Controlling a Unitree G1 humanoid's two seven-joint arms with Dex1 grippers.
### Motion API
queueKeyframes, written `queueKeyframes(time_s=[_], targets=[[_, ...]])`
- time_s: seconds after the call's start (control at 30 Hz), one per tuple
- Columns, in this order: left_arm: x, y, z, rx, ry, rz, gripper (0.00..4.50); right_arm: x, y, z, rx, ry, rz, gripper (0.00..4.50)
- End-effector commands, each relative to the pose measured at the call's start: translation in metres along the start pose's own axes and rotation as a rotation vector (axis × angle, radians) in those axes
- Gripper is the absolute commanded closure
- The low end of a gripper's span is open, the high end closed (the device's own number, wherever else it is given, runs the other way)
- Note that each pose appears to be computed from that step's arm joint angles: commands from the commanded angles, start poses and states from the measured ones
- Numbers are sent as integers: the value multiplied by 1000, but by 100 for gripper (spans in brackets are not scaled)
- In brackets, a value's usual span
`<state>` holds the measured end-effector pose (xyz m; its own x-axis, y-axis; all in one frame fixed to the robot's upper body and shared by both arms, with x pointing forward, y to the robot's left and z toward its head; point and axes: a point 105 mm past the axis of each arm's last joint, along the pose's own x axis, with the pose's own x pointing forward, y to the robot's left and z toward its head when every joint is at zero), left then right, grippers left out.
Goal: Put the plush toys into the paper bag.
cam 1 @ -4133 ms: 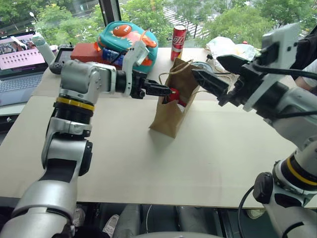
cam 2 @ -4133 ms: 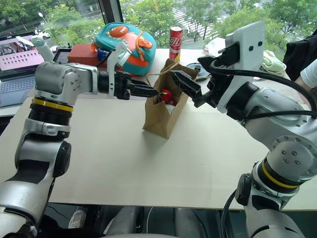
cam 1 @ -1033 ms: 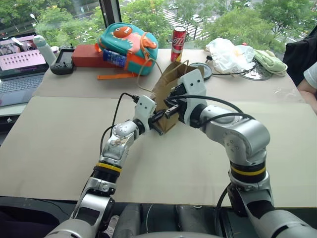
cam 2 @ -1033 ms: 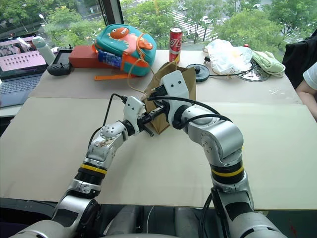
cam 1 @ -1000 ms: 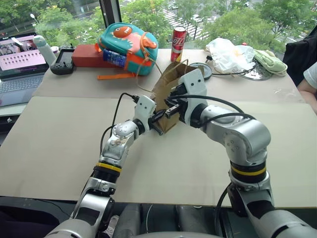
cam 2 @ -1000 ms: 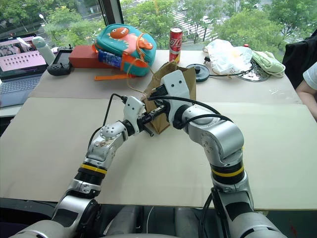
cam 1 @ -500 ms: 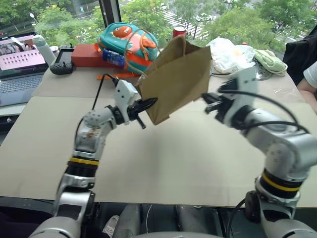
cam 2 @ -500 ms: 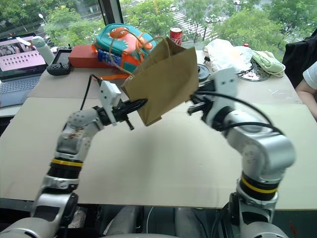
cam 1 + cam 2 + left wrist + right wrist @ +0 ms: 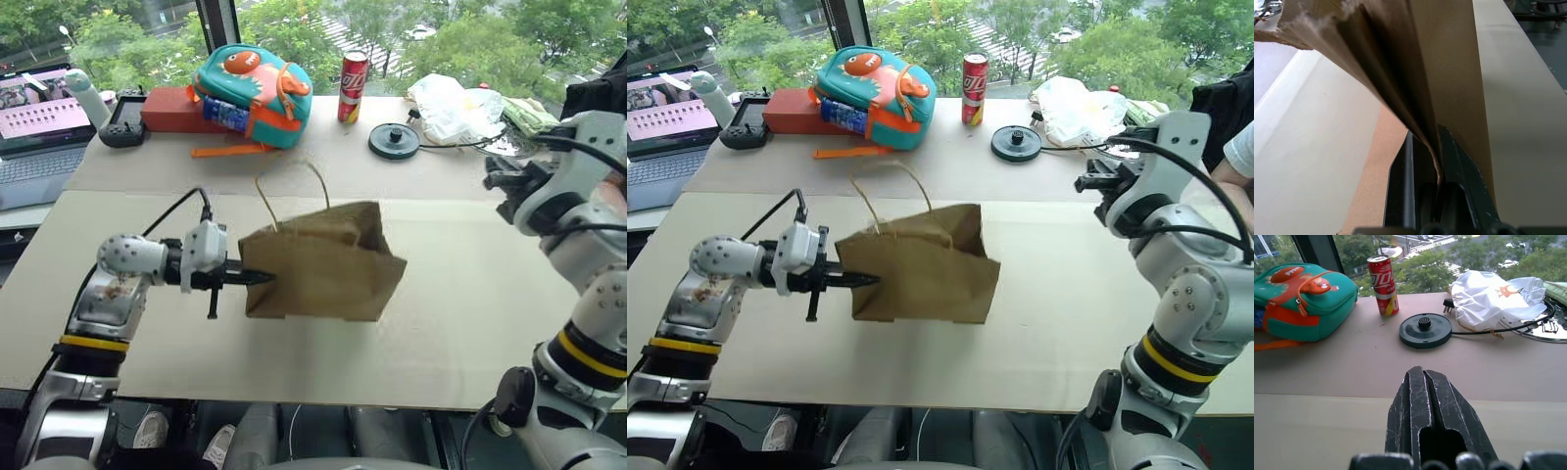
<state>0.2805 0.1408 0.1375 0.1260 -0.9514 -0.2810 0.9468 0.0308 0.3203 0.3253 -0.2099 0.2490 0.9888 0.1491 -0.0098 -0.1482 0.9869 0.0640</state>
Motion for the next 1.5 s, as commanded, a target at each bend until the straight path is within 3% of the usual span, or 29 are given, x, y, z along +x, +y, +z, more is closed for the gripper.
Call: queueKeyframes(time_s=[0.03, 0.27, 0.3, 0.33, 0.47, 0.63, 0.7, 0.8, 0.93, 1.2, 1.3, 1.5], targets=[[4, 2, 10, 82, -27, 29, 449, -8, 18, 6, -36, -39, 76, 450], [6, 1, 4, 78, -18, 44, 449, -12, 31, -3, -50, 5, 163, 450], [6, 0, 3, 71, -17, 43, 394, -13, 32, -4, -53, 11, 171, 450], [6, 0, 4, 70, -16, 43, 382, -14, 32, -5, -57, 16, 177, 450], [6, 3, 6, 81, -10, 54, 230, -24, 34, -5, -115, 32, 258, 450], [5, 5, 4, 85, 5, 64, 66, -76, 71, -16, -282, 118, 713, 450], [5, 5, 3, 83, 6, 62, 5, -90, 78, -16, -298, 123, 821, 450], [3, 3, 4, 62, 13, 45, 5, -101, 84, -13, -327, 108, 929, 450], [-4, 3, 13, 9, 18, 19, 5, -98, 79, -17, -368, 132, 930, 450], [-43, 13, 65, -68, 91, -57, 5, -86, 69, -14, -437, 140, 891, 450], [-59, 13, 79, -173, 105, -87, 5, -86, 68, -14, -452, 148, 899, 450], [-86, 32, 91, -289, 79, 12, 5, -88, 70, -7, -482, 143, 928, 450]])
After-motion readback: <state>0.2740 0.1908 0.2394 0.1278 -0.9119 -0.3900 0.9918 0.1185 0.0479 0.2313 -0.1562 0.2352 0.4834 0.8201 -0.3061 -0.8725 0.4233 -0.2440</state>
